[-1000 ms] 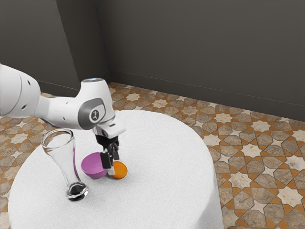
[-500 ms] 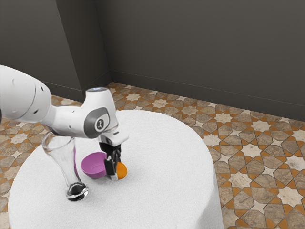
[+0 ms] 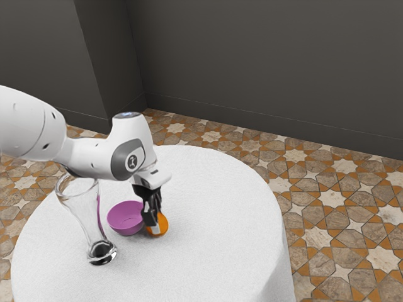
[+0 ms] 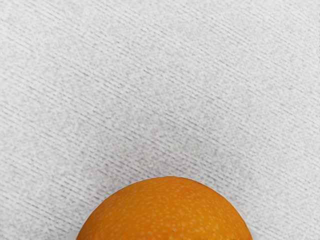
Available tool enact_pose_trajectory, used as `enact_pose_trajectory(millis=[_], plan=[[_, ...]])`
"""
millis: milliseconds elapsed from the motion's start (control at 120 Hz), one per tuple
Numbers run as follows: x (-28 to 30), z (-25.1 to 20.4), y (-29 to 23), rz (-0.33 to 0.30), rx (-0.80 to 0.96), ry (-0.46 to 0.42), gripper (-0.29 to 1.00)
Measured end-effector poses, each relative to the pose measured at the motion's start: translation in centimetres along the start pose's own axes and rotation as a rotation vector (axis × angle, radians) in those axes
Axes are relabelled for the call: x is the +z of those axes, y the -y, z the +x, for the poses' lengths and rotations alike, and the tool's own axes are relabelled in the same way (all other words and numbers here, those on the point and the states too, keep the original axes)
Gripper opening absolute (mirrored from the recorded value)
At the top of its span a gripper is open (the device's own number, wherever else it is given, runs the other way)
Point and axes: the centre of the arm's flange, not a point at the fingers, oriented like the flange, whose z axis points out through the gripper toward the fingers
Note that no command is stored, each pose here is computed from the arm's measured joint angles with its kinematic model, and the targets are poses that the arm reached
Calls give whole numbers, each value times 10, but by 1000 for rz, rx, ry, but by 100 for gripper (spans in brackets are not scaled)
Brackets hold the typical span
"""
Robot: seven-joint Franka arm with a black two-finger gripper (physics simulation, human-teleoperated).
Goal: Place the pear in the bowl.
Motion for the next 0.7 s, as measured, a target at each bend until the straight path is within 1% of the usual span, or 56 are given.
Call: enact_pose_trajectory(millis=[108, 200, 258, 308, 392, 450, 550, 642, 700], plan=[[-20, 2, 1, 30, 3, -19, 30], [-61, 3, 8, 89, 5, -52, 28], [-90, -12, 15, 125, -17, -67, 27], [-103, -34, 23, 135, -52, -62, 27], [-108, -67, 32, 124, -102, -39, 26], [-100, -80, 31, 96, -120, -17, 26], [-76, -83, 26, 47, -121, 22, 25], [-66, -83, 23, 23, -121, 39, 25], [-64, -84, 22, 16, -123, 43, 33]])
